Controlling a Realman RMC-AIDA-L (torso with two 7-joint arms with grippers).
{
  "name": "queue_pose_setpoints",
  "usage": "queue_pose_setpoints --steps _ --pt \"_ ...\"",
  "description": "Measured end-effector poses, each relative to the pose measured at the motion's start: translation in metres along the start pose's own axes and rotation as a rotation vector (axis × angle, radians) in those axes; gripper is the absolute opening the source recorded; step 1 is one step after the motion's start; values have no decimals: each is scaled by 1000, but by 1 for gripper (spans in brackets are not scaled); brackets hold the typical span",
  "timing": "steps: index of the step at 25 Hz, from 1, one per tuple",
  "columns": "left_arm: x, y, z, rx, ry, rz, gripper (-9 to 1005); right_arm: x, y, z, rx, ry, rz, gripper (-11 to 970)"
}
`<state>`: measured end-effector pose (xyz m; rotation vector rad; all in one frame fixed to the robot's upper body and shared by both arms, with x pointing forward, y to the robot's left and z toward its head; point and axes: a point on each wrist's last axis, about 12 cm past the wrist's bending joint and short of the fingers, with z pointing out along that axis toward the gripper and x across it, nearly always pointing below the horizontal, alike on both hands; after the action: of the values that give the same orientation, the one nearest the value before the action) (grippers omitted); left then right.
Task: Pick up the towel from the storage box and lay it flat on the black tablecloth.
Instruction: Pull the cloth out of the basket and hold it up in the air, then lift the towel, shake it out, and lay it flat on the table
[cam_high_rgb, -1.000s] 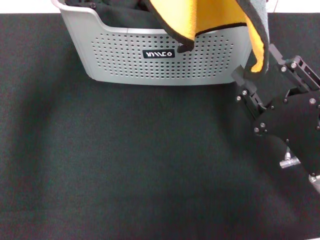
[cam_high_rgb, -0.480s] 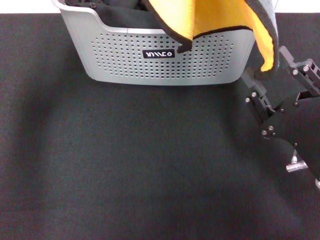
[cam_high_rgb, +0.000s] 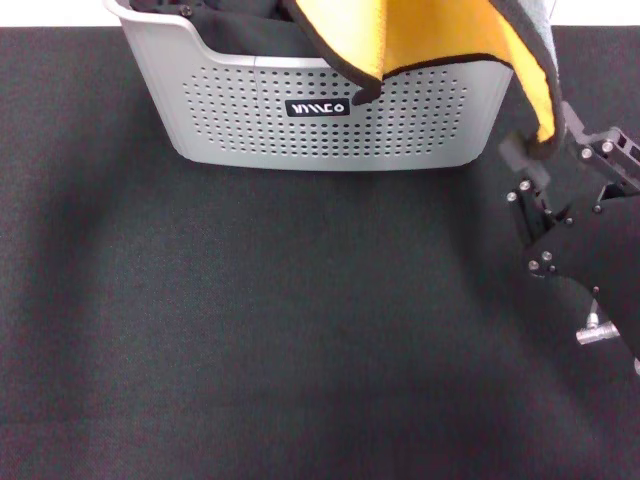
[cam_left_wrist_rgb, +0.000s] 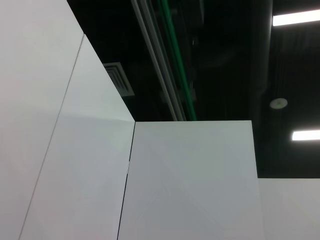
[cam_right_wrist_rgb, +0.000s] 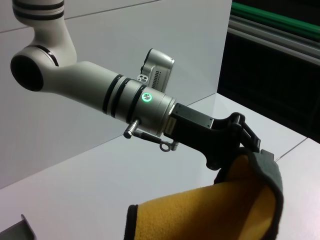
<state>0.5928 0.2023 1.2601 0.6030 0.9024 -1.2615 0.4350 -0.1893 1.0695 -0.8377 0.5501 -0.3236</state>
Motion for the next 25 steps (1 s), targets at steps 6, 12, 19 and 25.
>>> queue_pose_setpoints --steps 6,12,19,25 --pt "1 0 -2 -3 5 2 90 1 -1 -1 1 2 -7 324" --pt "5 -3 -10 -17 10 34 91 0 0 -1 -2 2 13 61" --pt "29 -10 -31 -38 63 79 99 0 -1 0 7 -5 216 24" --pt "58 -19 -61 -70 95 141 136 5 -14 0 79 -31 435 25"
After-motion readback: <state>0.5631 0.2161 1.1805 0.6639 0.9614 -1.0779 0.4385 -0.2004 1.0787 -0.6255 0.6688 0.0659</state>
